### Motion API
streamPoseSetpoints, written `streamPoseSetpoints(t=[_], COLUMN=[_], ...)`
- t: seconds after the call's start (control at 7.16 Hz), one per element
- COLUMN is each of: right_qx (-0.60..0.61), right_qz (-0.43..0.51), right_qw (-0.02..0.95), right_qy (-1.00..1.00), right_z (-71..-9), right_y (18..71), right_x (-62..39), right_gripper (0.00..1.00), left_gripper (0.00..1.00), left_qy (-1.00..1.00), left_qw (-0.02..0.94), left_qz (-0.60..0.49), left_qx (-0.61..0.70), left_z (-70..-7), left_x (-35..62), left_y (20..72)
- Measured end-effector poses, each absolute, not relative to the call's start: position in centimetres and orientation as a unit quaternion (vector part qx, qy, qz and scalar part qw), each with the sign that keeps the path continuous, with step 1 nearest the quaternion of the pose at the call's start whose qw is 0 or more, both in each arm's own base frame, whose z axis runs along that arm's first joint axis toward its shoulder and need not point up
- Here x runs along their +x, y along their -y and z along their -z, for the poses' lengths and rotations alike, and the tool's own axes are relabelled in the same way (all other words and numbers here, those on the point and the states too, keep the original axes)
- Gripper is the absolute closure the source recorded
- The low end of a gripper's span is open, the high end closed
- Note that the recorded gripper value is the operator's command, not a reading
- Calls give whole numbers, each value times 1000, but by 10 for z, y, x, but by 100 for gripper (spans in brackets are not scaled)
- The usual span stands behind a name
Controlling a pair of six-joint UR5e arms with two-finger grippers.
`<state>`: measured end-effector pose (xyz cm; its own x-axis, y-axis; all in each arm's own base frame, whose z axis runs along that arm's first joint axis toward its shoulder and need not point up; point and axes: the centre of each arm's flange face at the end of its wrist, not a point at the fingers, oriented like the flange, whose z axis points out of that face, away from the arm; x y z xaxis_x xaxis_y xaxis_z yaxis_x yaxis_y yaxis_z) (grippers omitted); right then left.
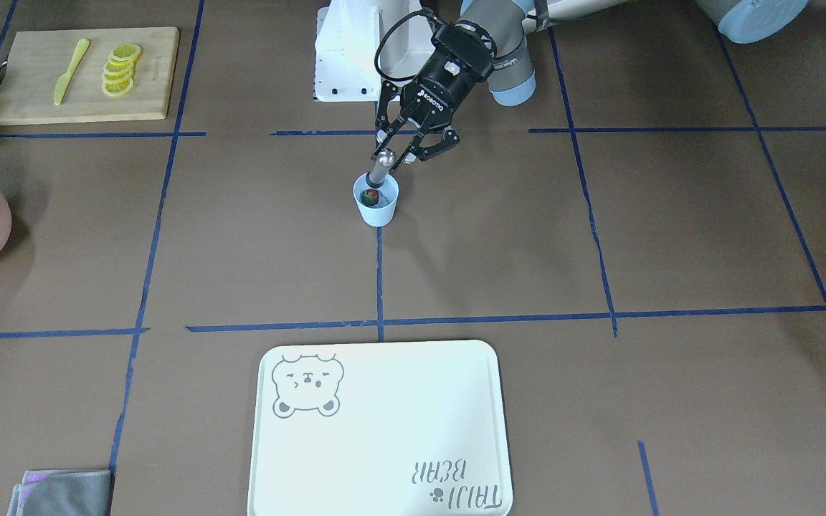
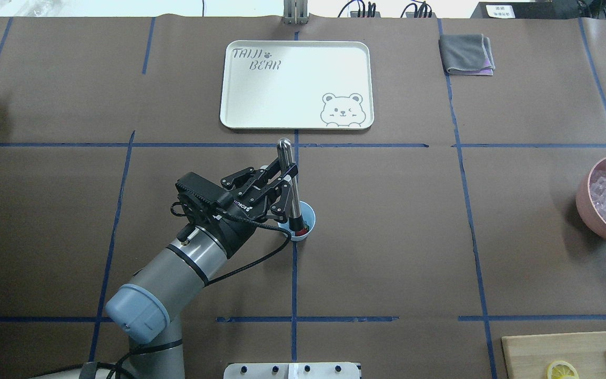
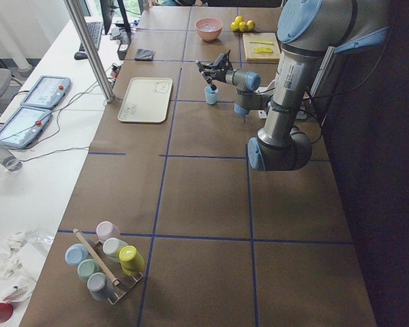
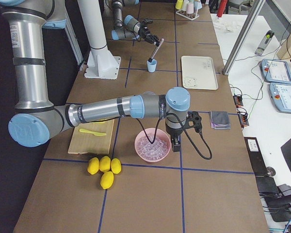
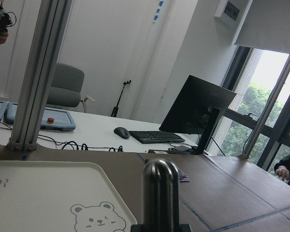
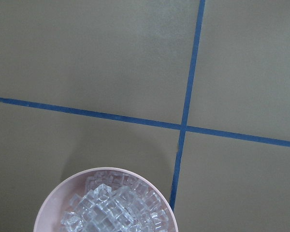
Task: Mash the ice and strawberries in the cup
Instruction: 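Press the rod down into the cup onto the ice and strawberry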
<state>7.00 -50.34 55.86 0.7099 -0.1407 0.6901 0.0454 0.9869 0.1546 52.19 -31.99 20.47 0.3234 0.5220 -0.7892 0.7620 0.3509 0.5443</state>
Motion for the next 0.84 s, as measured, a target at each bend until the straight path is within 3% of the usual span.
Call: streamPoseSetpoints(t=[0.84], right_qx=[63], right_qz=[51], right_qw=[923], right_qy=[377], right_z=[-560], right_y=[503], right_x=[70], right_gripper=[1], left_gripper=[100], left_qy=[-569], left_qw=[594], left_qz=[99], left_qx=[560], left_z=[-208], left_x=[529], left_y=[321])
